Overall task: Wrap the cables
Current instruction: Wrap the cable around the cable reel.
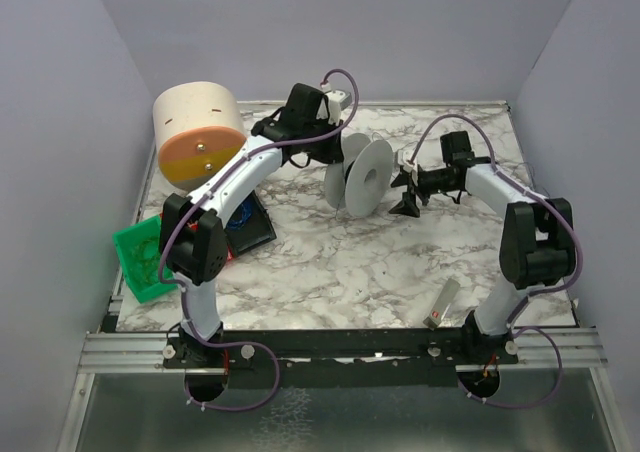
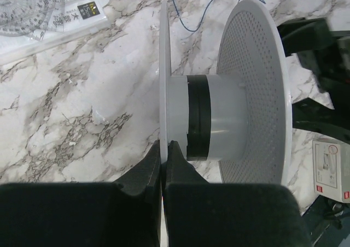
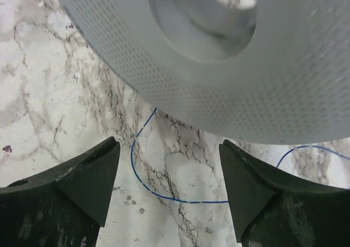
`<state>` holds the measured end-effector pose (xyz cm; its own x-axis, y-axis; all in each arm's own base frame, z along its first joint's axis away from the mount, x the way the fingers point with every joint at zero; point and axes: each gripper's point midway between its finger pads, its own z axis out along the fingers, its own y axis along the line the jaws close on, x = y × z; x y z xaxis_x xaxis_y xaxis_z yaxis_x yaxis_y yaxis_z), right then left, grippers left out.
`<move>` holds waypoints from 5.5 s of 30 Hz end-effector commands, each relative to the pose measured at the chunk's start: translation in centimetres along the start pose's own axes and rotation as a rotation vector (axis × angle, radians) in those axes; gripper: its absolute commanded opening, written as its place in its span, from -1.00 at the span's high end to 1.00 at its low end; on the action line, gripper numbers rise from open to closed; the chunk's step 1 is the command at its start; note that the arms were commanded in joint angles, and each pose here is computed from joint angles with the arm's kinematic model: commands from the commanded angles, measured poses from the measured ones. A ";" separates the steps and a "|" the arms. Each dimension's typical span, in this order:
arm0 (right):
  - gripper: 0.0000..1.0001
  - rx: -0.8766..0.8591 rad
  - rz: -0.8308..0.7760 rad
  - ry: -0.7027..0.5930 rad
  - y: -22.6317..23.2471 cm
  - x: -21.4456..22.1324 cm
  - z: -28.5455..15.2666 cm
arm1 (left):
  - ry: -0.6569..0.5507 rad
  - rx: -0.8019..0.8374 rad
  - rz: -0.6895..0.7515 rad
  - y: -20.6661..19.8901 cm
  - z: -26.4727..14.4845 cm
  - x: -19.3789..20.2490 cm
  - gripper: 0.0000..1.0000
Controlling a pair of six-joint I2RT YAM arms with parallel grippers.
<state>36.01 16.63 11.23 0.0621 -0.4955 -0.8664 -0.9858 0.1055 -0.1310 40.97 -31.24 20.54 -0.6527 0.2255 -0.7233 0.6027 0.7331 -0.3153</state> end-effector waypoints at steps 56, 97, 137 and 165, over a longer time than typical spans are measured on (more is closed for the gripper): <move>0.99 -0.019 0.898 -0.316 -6.6 -12.3 -8.1 | -0.147 -0.348 0.201 0.6 -3.5 -1.4 1.00; 0.99 -0.265 0.864 -0.273 6.6 -10.7 4.7 | -0.297 0.114 -0.043 -3.8 -9.0 -9.5 1.00; 0.99 0.711 0.726 -0.447 -8.0 -11.8 -9.6 | -0.247 -0.050 0.133 -1.3 -14.7 -1.3 1.00; 0.19 0.103 0.298 -0.358 -2.9 -15.1 -0.5 | -0.300 -0.099 0.124 -0.1 -14.3 -3.3 1.00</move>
<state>35.71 24.70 29.98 -0.3445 0.0659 -0.9365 -0.9151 0.1991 0.3507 37.30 -21.20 26.59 -0.5094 0.1836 -0.8407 0.5078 0.8529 -0.1214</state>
